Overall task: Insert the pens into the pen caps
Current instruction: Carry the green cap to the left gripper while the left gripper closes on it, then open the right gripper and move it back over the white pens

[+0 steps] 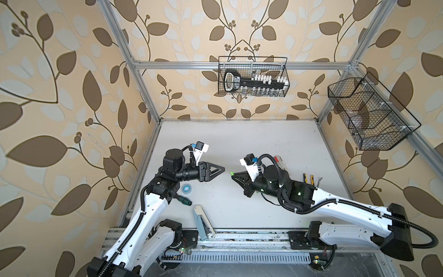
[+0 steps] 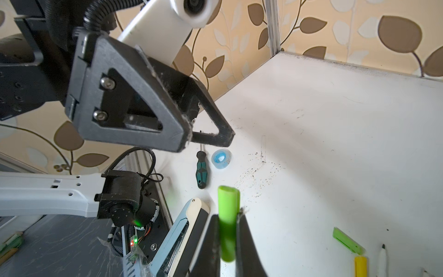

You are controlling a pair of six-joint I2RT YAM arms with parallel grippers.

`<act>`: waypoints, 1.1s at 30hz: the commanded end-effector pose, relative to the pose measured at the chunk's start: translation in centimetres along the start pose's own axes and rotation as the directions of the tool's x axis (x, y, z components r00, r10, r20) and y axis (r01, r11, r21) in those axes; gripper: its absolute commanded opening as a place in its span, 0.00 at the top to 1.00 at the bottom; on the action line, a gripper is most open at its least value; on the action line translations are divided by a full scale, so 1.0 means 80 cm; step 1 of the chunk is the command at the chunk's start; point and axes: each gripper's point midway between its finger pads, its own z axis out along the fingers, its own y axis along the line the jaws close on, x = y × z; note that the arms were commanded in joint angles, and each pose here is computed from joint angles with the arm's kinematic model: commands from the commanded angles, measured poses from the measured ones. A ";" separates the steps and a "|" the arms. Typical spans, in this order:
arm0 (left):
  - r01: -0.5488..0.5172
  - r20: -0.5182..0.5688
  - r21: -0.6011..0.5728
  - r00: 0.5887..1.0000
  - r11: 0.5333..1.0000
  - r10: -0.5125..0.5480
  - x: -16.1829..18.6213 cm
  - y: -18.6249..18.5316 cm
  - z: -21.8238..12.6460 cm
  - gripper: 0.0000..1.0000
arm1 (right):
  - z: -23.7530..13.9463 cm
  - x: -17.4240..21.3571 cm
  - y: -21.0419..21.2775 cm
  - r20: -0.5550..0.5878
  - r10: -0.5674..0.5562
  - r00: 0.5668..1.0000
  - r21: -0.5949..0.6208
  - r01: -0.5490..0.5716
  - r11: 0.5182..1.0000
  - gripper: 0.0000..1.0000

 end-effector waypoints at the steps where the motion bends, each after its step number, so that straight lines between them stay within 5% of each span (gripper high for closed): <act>1: -0.051 -0.024 0.055 0.998 0.997 0.052 0.002 -0.015 0.003 0.45 | 0.003 -0.019 0.015 0.040 -0.033 0.999 -0.020 0.034 0.999 0.92; 16: -0.049 -0.083 0.067 0.995 0.997 0.054 0.015 -0.018 0.011 0.68 | 0.021 -0.036 0.036 0.052 -0.067 0.996 -0.037 0.069 0.997 0.92; 24: -0.050 -0.088 0.069 0.995 0.996 0.056 0.016 -0.019 0.011 0.69 | 0.026 -0.040 0.030 0.059 -0.064 0.996 -0.001 0.064 0.998 0.92; 33: -0.078 -0.082 0.038 0.993 0.996 0.081 0.013 -0.017 0.009 0.98 | 0.027 -0.041 0.031 0.054 -0.065 0.996 -0.004 0.065 0.998 0.91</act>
